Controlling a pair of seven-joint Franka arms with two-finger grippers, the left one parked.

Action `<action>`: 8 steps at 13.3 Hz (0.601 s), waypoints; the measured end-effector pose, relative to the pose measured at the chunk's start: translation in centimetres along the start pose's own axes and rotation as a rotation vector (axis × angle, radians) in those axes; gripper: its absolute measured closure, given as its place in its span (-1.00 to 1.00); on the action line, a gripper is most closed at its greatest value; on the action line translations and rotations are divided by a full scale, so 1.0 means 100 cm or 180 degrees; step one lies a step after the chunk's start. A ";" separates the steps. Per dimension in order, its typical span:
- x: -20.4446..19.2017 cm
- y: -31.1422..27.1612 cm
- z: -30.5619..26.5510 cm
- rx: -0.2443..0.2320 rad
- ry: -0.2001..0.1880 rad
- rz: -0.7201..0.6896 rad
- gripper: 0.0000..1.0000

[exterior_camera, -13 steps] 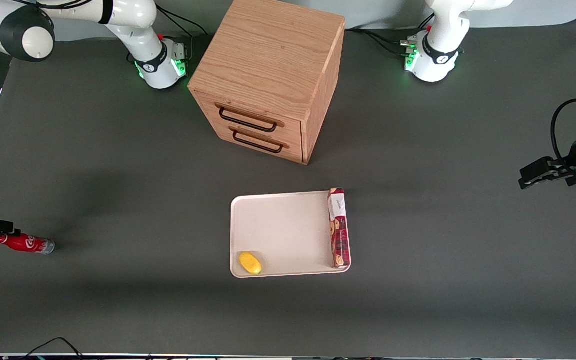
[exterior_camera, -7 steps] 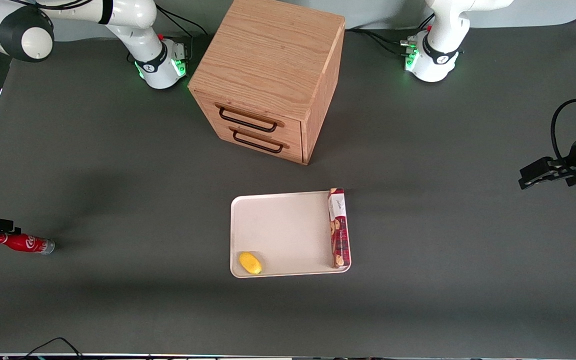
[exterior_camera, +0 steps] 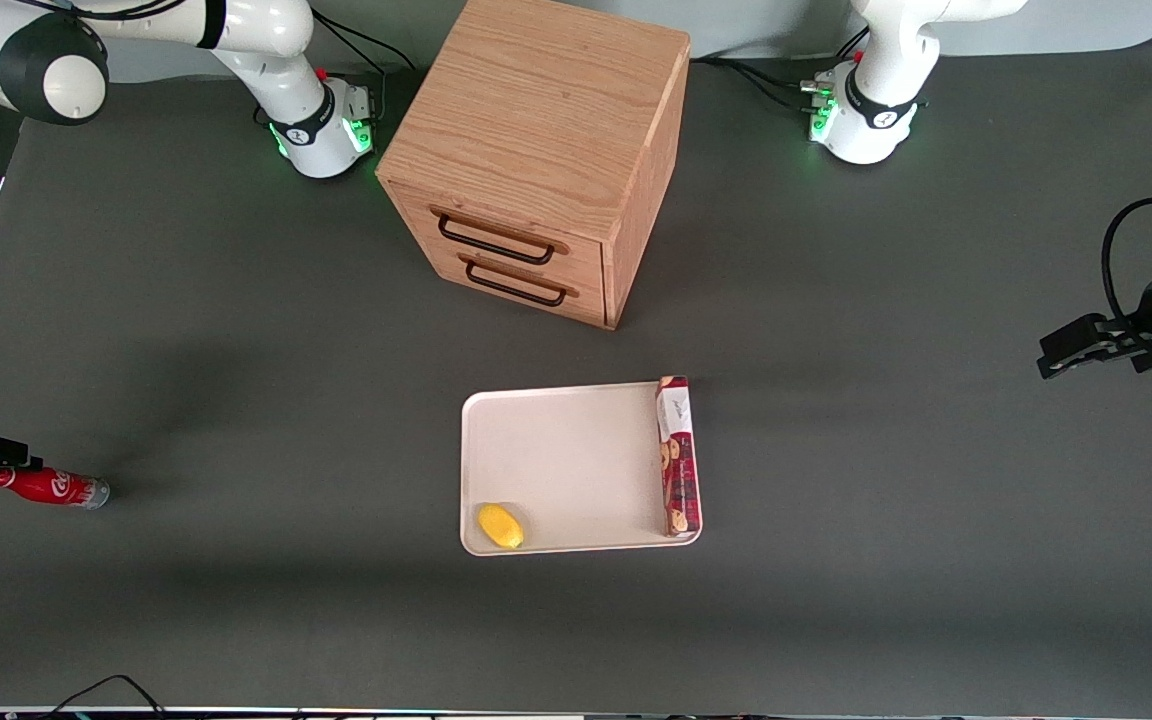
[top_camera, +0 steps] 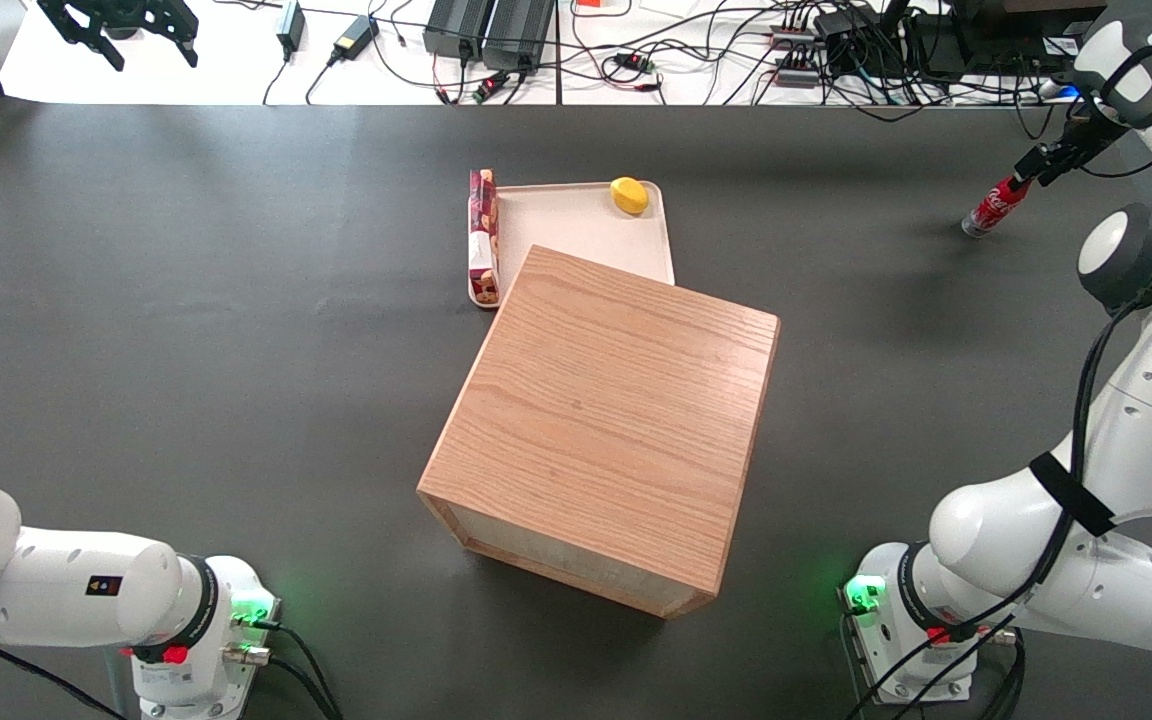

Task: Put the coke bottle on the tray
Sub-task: 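Close the right gripper around the bottle's neck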

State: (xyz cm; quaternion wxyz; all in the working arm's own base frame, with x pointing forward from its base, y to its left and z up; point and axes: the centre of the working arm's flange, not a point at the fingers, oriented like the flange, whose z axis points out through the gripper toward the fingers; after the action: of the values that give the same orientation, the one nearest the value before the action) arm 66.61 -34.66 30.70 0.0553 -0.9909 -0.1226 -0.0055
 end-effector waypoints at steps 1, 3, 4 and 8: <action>0.000 0.000 0.000 0.0000 0.0000 -0.0001 -0.07; 0.001 -0.001 0.000 0.0001 -0.0001 -0.0004 0.07; 0.001 -0.001 0.000 0.0001 -0.0001 -0.0006 0.14; 0.002 -0.001 -0.003 -0.0016 0.0011 -0.0011 0.27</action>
State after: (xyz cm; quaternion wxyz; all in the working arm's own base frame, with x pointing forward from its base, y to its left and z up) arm 66.80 -34.55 31.04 0.0530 -0.9908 -0.1243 -0.0075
